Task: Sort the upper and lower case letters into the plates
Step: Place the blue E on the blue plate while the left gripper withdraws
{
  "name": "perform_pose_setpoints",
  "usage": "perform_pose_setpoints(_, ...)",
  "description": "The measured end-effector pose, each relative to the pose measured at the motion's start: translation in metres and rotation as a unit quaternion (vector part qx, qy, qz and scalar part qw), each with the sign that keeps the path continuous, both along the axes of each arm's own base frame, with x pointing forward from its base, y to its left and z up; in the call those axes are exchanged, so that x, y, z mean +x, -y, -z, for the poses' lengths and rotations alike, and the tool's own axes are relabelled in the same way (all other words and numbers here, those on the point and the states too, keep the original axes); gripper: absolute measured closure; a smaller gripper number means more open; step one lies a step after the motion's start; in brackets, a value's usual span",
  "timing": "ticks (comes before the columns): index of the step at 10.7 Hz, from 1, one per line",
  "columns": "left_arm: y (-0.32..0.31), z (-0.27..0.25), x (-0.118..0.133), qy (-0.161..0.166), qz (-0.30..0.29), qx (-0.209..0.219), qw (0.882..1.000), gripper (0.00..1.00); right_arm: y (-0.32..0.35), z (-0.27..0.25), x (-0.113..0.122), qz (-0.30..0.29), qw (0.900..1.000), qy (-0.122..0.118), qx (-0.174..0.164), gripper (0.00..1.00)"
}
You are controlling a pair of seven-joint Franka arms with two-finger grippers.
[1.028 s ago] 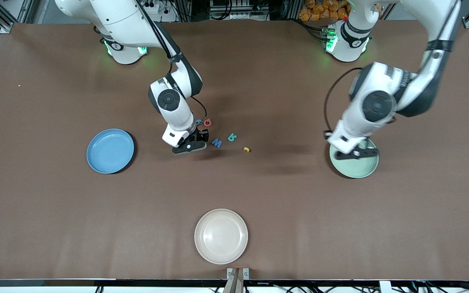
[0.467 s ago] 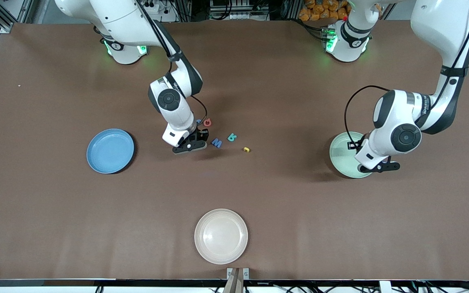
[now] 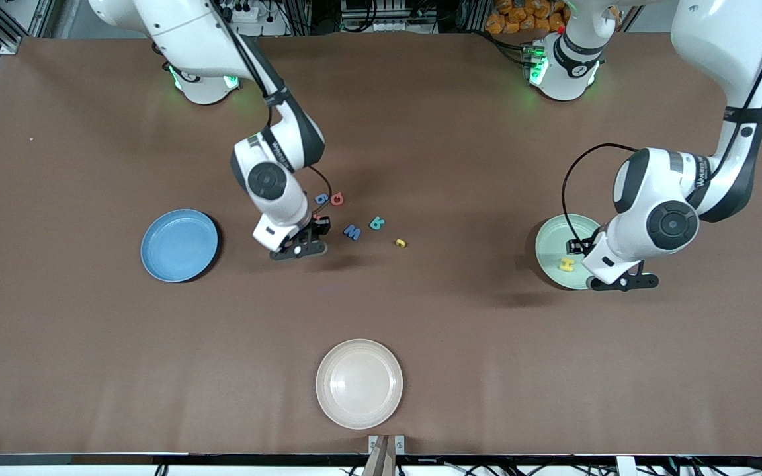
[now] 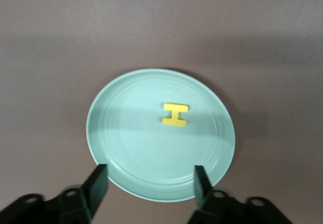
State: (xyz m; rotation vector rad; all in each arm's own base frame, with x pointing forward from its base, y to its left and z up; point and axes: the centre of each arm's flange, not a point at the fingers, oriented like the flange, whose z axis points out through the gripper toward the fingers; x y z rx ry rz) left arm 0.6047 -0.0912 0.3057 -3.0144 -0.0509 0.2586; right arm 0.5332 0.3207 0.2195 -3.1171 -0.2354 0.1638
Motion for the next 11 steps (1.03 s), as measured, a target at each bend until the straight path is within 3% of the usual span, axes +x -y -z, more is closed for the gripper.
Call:
perform_pose_setpoints(1,0.0,-0.016,0.002,0.009,0.001,0.0,1.0,0.05,0.013,-0.014,0.017,0.002,1.0,-0.015,-0.003,0.59)
perform_pose_setpoints(2,0.0,-0.039,0.002,0.018,0.002,0.003,1.0,0.0,0.027,-0.022,0.029,0.004,1.0,-0.02,-0.002,0.59)
perform_pose_setpoints(6,0.022,-0.155,-0.009,0.027,0.013,0.017,0.999,0.0,0.1,-0.022,0.06,-0.006,0.999,-0.019,-0.029,0.59)
perform_pose_setpoints(8,0.046,-0.202,-0.019,0.052,0.03,0.015,0.998,0.0,0.157,-0.028,0.08,-0.016,0.999,-0.017,-0.029,0.59)
perform_pose_setpoints(11,0.072,-0.246,-0.041,0.079,0.042,-0.019,0.996,0.0,0.254,-0.028,0.097,-0.056,0.998,-0.026,-0.022,0.59)
